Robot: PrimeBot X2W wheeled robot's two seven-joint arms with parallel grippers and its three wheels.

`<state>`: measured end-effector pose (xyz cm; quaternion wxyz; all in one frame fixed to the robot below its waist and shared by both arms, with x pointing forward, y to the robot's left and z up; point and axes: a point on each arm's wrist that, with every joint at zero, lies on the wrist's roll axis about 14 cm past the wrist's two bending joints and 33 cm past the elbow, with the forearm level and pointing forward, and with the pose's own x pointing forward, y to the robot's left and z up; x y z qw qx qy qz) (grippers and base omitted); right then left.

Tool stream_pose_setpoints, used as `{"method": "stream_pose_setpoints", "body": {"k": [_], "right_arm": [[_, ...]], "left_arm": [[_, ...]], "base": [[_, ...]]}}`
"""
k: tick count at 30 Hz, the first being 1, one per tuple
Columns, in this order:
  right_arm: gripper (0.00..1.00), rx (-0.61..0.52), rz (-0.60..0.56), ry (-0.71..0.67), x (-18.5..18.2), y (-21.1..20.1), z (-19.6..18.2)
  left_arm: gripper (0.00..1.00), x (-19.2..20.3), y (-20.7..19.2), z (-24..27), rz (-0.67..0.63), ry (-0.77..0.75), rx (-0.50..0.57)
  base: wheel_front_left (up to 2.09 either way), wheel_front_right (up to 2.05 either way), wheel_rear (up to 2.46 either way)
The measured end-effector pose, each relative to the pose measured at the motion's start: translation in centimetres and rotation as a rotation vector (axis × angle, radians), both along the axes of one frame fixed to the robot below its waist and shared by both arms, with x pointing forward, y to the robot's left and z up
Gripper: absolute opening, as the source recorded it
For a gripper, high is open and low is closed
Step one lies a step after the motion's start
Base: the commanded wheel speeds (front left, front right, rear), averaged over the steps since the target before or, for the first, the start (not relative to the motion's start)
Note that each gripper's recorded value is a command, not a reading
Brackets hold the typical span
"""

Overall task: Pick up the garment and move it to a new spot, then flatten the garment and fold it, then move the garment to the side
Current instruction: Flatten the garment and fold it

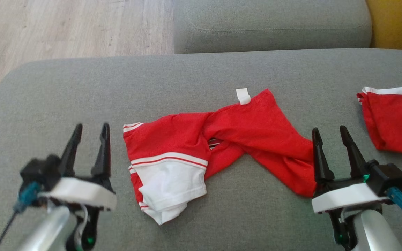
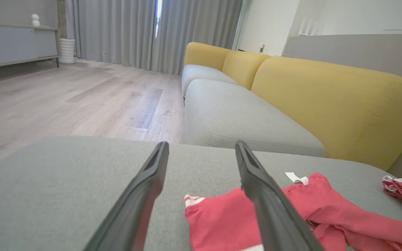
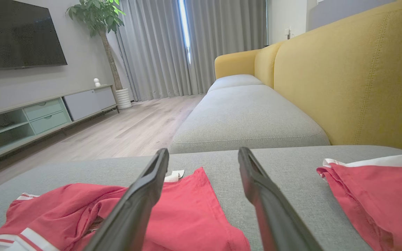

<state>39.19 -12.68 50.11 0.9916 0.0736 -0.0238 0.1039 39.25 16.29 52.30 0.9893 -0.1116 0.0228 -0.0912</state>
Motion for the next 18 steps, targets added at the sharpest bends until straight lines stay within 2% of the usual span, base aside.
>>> {"method": "stream_pose_setpoints", "body": {"k": [7, 12, 15, 18], "right_arm": [[1.00, 0.006, -0.002, 0.012, -0.4, -0.1, -0.4], [1.00, 0.007, -0.010, 0.021, -0.4, -0.4, -0.7], [1.00, 0.005, -0.017, 0.032, -0.4, -0.6, -1.1], [1.00, 0.004, -0.028, 0.051, -0.4, -1.0, -1.7]], "left_arm": [[1.00, -1.6, 0.3, -2.6, 0.078, 0.039, -0.056], [1.00, -1.3, -0.4, -3.2, 0.038, 0.025, 0.001], [1.00, -0.8, -2.6, -3.8, -0.050, 0.031, 0.059], [1.00, -0.3, -7.0, -4.5, -0.207, 0.067, 0.125]], "base": [[0.00, 0.00, 0.00], [0.00, 0.00, 0.00], [0.00, 0.00, 0.00], [0.00, 0.00, 0.00]]}}
